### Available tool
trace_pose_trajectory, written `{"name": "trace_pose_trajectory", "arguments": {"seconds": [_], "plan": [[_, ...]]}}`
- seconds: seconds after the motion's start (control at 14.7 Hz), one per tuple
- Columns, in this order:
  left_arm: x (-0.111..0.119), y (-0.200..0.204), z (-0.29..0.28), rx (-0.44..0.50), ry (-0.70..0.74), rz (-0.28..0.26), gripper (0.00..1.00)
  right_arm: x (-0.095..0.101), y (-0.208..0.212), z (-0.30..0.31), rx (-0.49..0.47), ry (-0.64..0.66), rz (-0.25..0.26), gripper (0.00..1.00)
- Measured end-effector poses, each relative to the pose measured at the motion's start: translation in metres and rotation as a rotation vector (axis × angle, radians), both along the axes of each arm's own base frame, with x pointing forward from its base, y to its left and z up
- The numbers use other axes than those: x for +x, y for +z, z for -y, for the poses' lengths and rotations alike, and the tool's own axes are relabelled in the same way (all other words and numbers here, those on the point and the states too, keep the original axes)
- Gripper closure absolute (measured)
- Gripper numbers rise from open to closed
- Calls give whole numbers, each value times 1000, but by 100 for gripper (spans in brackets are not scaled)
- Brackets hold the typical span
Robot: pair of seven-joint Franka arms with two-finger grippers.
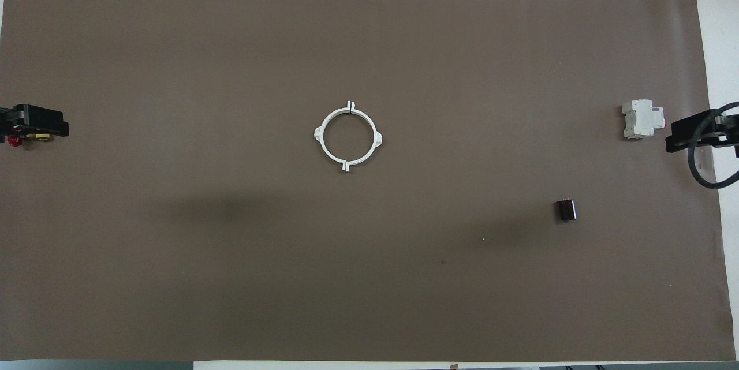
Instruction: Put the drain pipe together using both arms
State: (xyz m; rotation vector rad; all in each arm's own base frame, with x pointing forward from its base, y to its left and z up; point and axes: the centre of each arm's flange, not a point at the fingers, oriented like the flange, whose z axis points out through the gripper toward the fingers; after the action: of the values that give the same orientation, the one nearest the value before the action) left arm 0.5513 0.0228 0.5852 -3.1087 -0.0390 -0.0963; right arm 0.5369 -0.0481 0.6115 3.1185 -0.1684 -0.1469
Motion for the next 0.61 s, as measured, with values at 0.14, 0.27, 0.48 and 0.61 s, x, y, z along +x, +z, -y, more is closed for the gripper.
{"name": "trace_pose_trajectory", "arguments": {"seconds": [0.14, 0.27, 0.48, 0.61], "plan": [[-2, 20, -4, 0, 8, 1, 0, 0, 0, 0, 0, 0, 0, 0], [-1, 31, -4, -6, 12, -17, 0, 0, 0, 0, 0, 0, 0, 0], [3, 38, -4, -29, 18, -44, 0, 0, 0, 0, 0, 0, 0, 0], [2, 35, -8, -34, 26, -58, 0, 0, 0, 0, 0, 0, 0, 0]]}}
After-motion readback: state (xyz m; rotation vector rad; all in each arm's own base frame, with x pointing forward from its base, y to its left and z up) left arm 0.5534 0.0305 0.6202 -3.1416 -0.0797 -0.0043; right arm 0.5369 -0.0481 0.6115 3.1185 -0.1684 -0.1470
